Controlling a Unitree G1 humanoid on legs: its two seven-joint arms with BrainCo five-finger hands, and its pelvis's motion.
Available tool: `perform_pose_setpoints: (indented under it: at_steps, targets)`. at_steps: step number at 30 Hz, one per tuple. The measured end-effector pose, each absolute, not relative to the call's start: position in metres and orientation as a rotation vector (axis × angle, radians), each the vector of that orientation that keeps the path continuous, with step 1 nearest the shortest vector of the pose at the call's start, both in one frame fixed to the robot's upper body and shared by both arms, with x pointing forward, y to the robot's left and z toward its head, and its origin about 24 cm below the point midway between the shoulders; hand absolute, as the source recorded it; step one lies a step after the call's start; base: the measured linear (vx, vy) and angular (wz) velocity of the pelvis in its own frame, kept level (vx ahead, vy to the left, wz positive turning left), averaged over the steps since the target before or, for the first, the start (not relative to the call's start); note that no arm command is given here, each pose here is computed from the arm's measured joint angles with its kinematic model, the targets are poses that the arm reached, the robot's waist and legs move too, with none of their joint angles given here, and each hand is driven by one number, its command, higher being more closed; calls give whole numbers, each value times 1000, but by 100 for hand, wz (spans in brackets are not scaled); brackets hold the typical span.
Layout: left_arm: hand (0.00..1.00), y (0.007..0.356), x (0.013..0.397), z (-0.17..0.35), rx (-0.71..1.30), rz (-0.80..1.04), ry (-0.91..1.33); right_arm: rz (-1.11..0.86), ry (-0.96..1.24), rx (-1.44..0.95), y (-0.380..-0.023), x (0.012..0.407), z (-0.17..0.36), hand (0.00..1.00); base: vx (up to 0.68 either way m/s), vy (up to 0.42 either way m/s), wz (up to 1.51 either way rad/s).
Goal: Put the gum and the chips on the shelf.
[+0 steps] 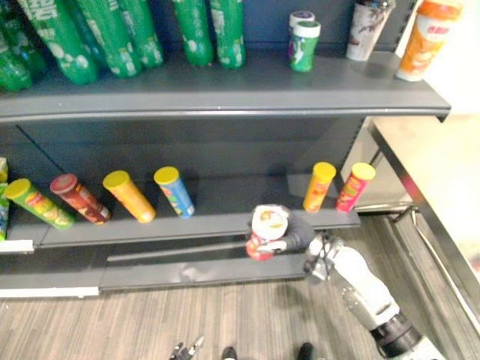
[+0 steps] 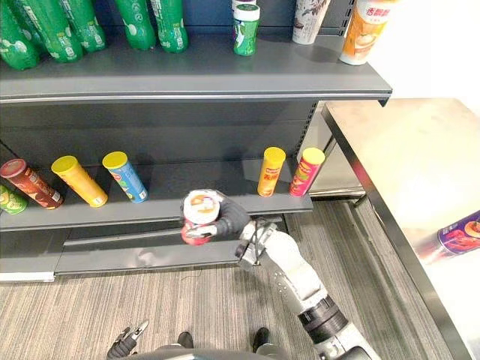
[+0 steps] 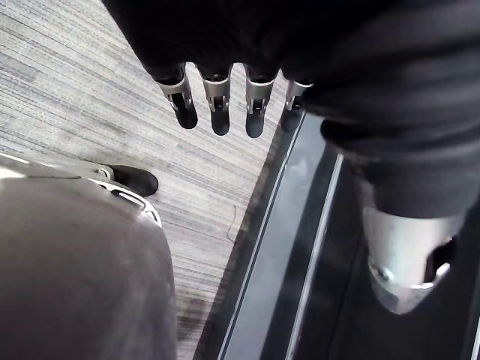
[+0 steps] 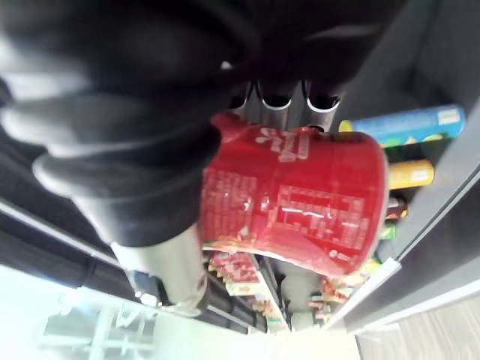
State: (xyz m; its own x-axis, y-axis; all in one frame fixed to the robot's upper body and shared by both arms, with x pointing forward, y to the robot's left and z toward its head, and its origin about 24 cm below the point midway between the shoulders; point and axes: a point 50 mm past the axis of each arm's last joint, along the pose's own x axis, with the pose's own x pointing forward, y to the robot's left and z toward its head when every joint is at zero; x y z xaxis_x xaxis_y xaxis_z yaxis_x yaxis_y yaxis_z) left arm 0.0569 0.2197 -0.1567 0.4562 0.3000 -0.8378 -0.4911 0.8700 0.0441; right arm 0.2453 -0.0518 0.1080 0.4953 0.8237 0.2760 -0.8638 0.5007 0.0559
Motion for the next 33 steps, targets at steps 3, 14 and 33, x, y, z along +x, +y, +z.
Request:
perform_pose_setpoints:
  at_steps: [3, 14, 33]
  targets:
    - [0, 220, 56, -158, -212, 499, 999, 1055, -266, 217, -42, 249, 128, 100, -4, -6, 7]
    - [0, 220, 57, -159, -174, 499, 1016, 1012, -422, 170, -15, 262, 189, 100, 0, -1, 1]
    - [0, 222, 59, -159, -143, 490, 1035, 563, -565, 57, -50, 321, 264, 100, 4, 0, 1]
